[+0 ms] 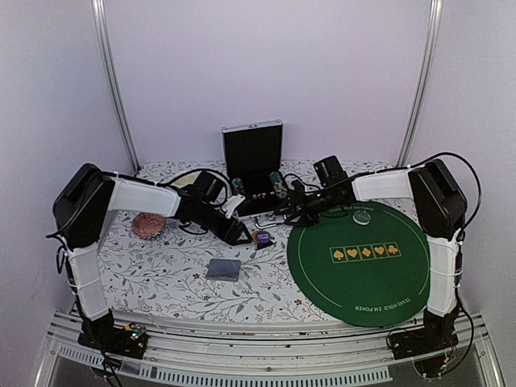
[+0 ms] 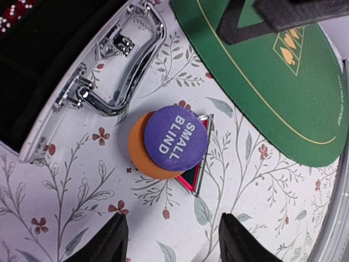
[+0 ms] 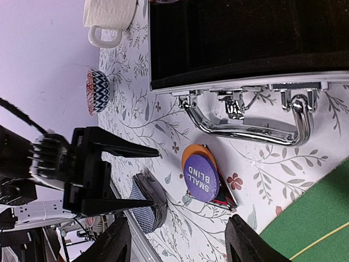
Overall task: Distribute texas hold em gaming equipment
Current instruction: Pick up the small blind button from the center of the board.
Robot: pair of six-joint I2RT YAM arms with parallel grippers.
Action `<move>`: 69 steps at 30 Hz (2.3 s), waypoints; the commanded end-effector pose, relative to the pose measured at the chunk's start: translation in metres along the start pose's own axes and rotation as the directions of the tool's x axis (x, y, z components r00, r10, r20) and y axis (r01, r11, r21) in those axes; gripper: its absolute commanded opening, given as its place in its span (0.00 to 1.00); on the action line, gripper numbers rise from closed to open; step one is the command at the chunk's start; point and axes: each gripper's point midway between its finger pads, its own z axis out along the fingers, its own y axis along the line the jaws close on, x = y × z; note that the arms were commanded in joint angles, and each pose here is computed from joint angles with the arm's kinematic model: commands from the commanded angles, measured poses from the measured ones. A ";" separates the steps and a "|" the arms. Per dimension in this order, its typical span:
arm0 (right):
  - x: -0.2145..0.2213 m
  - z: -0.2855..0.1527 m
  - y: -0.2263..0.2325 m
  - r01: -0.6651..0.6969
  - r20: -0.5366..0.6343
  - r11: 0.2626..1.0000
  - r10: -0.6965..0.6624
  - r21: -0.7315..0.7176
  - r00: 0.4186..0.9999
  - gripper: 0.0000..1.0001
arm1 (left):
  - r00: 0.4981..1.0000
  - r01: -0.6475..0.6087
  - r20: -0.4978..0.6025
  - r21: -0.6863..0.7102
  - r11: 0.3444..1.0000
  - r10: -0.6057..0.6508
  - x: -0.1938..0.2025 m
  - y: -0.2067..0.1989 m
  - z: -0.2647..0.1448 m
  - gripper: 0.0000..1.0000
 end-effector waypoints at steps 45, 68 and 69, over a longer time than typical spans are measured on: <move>0.017 0.072 -0.045 0.007 -0.107 0.994 -0.019 -0.111 0.994 0.28 | 0.937 0.309 0.104 0.206 0.929 -0.335 -0.017 0.016 0.022 0.39; 0.024 0.057 -0.017 0.052 -0.112 0.981 -0.074 -0.187 0.991 0.03 | 0.946 0.281 0.094 0.241 0.929 -0.311 -0.011 0.008 0.020 0.35; 0.024 0.055 -0.014 0.056 -0.110 0.980 -0.078 -0.189 0.991 0.03 | 0.946 0.279 0.095 0.239 0.930 -0.309 -0.011 0.008 0.020 0.35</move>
